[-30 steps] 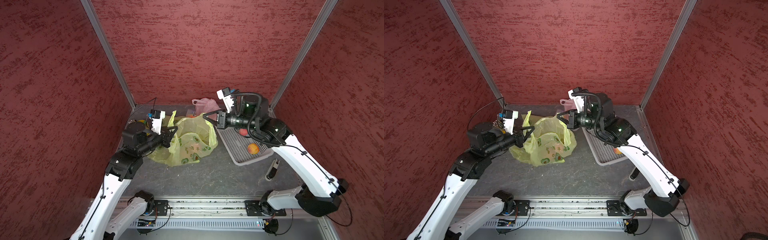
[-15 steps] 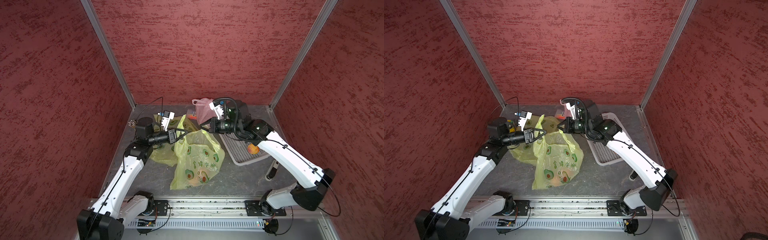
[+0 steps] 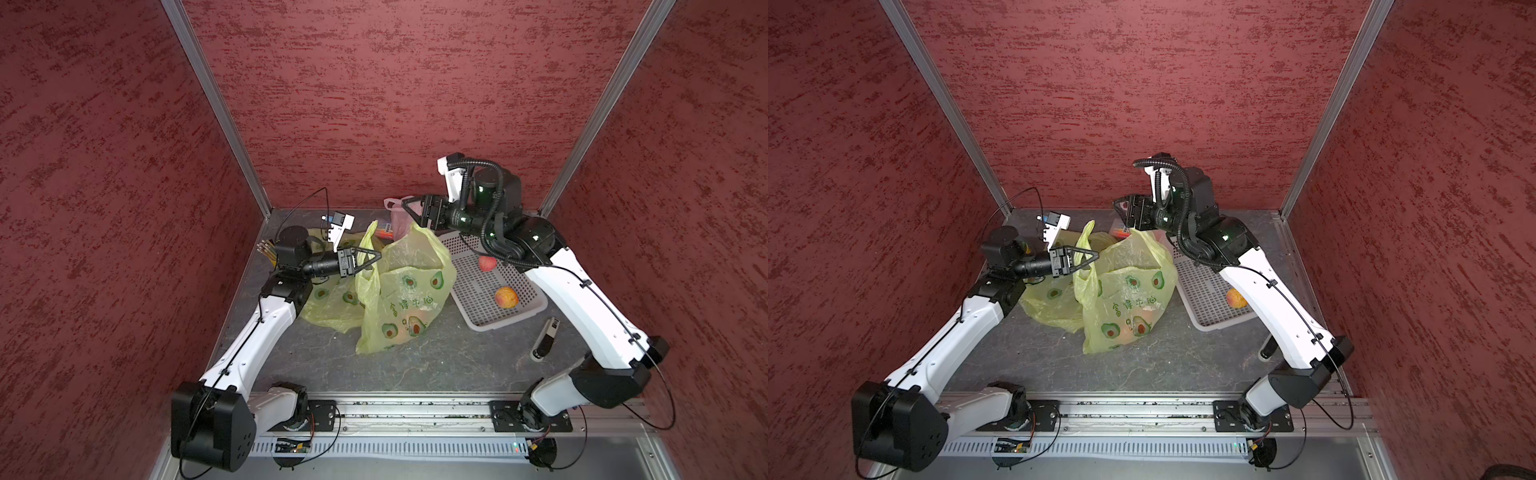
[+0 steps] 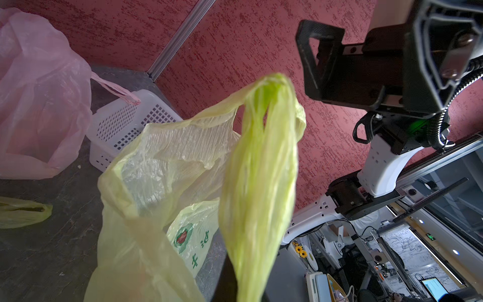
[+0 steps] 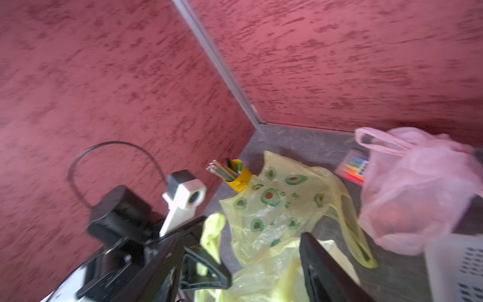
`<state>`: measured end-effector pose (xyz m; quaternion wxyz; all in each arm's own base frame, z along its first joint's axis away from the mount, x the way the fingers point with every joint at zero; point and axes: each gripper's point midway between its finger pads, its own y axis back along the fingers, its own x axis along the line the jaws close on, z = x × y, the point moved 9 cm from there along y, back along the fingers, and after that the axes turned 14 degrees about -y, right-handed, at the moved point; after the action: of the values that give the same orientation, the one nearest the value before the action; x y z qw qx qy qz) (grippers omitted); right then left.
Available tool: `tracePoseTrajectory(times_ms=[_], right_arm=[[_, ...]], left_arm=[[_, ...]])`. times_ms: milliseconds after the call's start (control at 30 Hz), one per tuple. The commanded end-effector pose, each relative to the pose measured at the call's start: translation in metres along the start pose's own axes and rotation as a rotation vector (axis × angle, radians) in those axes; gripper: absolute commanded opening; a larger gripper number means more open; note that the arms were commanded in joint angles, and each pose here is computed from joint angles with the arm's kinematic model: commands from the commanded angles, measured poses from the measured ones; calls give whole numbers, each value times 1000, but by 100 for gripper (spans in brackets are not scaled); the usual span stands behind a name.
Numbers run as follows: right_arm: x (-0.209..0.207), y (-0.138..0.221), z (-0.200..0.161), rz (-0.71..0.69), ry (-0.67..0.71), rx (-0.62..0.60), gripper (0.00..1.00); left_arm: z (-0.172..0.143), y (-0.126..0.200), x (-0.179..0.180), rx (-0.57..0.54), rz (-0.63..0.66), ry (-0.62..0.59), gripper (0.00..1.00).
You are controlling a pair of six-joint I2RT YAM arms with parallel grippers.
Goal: Place the peach into a plastic bag & tie a knot
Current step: Adjust the plastic bag at the center of the board.
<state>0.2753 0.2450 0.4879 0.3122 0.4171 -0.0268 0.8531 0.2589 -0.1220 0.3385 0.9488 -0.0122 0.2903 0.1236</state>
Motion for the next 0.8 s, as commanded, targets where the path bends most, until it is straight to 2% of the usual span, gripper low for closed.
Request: tracePoseTrajectory(times_ms=[0, 267, 400, 433, 500, 567, 600, 633, 667, 733, 767], right_arm=[[7, -30, -20, 187, -8, 194, 72], [-4, -65, -42, 186, -57, 301, 73], [-7, -76, -45, 191, -76, 307, 68], [-9, -79, -45, 188, -82, 307, 63], [-9, -84, -45, 193, -93, 304, 47], [-8, -87, -44, 204, -103, 303, 22], [-9, -88, -43, 197, -111, 295, 10], [-9, -89, -41, 188, -120, 285, 0], [-9, -90, -40, 180, -129, 275, 0], [-9, -92, -40, 166, -146, 264, 0], [-9, -93, -39, 154, -154, 254, 0]], left_arm=[[11, 2, -7, -13, -39, -60, 0], [14, 1, -7, -11, -63, -64, 0], [14, 0, -8, -7, -71, -65, 0], [14, 0, -8, -7, -73, -64, 0], [13, -1, -8, -5, -73, -64, 0], [13, -1, -9, -2, -71, -61, 0], [13, -1, -8, -1, -63, -57, 8], [14, 0, -7, -1, -41, -50, 35], [14, 1, -8, -1, -7, -51, 57], [15, 5, -12, -7, 88, -69, 74], [14, 9, -14, -5, 163, -75, 79]])
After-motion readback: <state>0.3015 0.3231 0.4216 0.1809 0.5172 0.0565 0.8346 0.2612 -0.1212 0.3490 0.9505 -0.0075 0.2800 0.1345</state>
